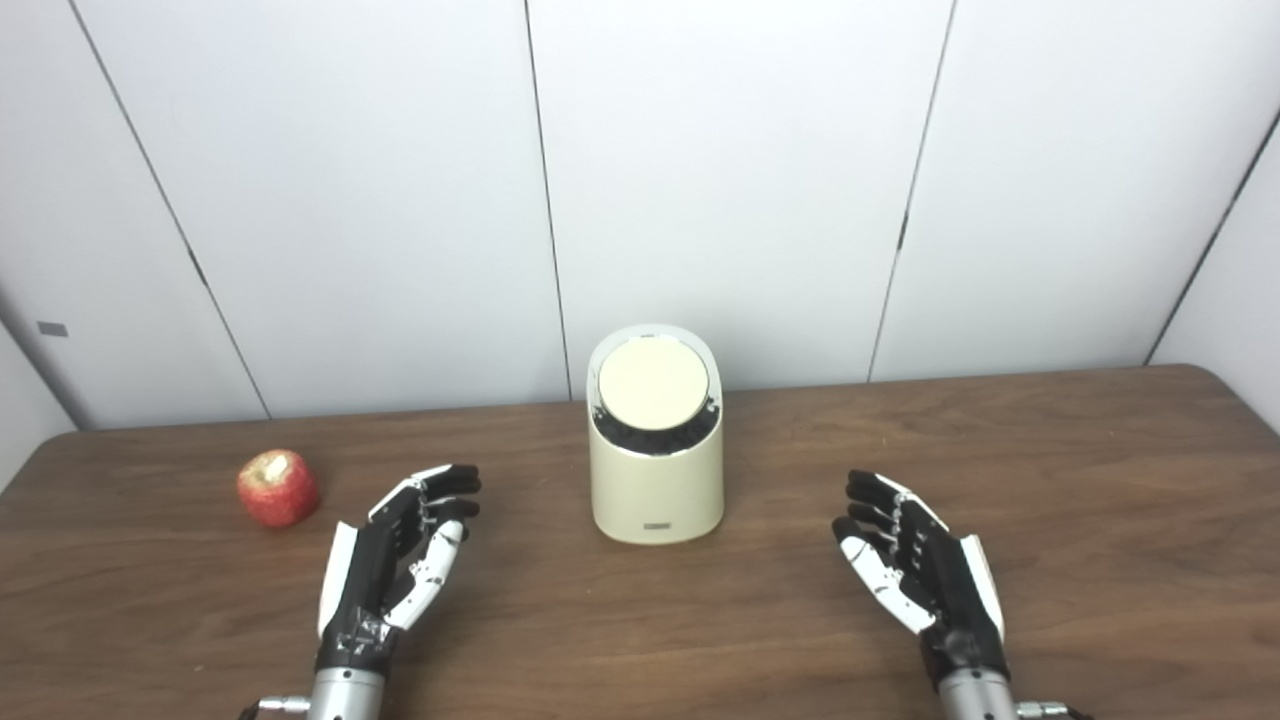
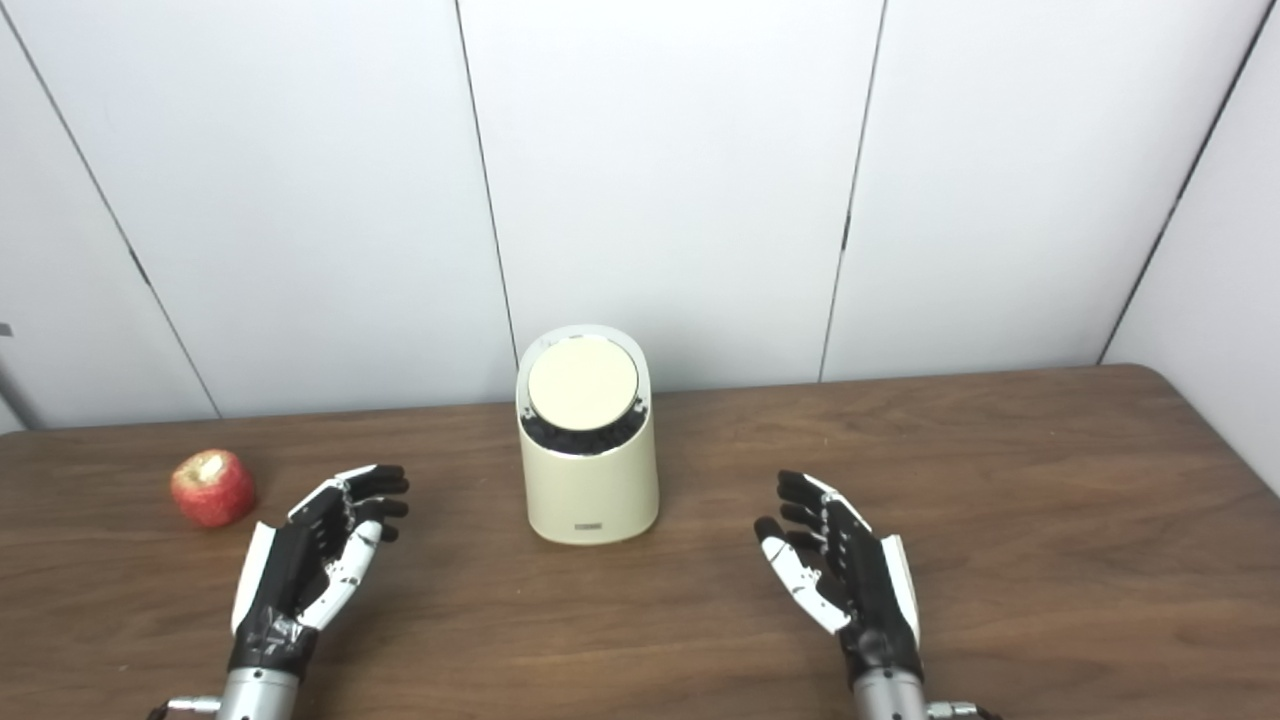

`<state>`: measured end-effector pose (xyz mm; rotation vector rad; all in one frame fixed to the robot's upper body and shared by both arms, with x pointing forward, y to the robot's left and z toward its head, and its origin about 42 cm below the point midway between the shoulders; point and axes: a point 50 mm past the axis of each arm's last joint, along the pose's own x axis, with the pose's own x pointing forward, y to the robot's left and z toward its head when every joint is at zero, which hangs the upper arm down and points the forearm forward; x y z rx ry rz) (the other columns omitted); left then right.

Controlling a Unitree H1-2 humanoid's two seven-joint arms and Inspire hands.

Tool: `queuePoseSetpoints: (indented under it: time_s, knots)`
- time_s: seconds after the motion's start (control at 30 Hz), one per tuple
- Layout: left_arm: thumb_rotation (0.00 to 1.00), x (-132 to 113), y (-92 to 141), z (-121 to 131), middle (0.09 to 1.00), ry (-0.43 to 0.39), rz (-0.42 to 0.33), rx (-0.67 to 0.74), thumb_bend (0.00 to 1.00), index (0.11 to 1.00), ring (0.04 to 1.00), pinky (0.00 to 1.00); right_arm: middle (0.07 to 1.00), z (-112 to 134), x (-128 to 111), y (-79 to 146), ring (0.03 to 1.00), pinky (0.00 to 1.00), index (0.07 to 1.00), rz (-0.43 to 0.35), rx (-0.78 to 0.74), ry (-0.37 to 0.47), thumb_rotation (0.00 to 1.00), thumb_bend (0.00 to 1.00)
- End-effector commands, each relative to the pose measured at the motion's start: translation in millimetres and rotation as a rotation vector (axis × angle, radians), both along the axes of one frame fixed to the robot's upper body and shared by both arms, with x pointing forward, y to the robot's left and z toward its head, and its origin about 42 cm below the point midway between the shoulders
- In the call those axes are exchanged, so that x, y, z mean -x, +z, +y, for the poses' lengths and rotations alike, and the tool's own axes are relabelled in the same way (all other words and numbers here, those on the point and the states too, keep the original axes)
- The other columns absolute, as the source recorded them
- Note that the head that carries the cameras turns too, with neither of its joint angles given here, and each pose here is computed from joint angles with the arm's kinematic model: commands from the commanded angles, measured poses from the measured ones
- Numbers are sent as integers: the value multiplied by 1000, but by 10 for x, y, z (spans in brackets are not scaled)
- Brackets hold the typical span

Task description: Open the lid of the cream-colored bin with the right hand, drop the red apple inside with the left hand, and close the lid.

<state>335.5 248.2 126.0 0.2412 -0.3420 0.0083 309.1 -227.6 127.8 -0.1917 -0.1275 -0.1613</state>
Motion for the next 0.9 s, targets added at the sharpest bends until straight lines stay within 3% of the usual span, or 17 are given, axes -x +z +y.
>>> queuePoseSetpoints:
  time_s: [0.0, 0.13, 0.2, 0.27, 0.33, 0.4, 0.53, 0.67, 0.87]
  knots:
    - [517, 27, -24, 12, 714, 4, -8, -1, 234, 727, 653, 566, 789, 13, -44, 139, 781, 709, 764, -77, -9, 5, 440, 232]
    - [498, 22, -41, -5, 712, 7, -10, 11, 239, 723, 653, 565, 801, -14, -66, 251, 794, 719, 778, -89, -58, 31, 375, 277]
    - [486, 18, -46, -10, 710, 9, -11, 11, 239, 721, 651, 560, 804, -33, -95, 431, 792, 727, 780, -112, -86, 71, 289, 301]
    - [487, 17, -48, -17, 710, 12, -8, 8, 236, 721, 648, 557, 800, -49, -126, 586, 785, 734, 776, -136, -75, 97, 274, 321]
    - [489, 15, -49, -25, 709, 14, -6, 10, 237, 719, 647, 562, 803, -70, -180, 733, 787, 727, 780, -166, -23, 114, 393, 395]
    - [486, 10, -51, -32, 711, 11, -8, 11, 235, 720, 649, 565, 814, -71, -263, 938, 797, 723, 790, -180, 25, 118, 437, 482]
    - [478, 7, -49, -43, 711, 12, -13, 3, 233, 720, 649, 565, 839, -32, -417, 1268, 835, 761, 796, -174, 94, 115, 442, 639]
    - [478, 7, -58, -52, 711, 15, -15, 1, 233, 719, 644, 565, 856, 68, -594, 1519, 859, 801, 814, -178, 242, 91, 470, 717]
    - [477, 19, -76, -68, 714, 14, -22, -1, 229, 722, 650, 566, 810, 293, -817, 1794, 784, 672, 793, -208, 359, 79, 503, 800]
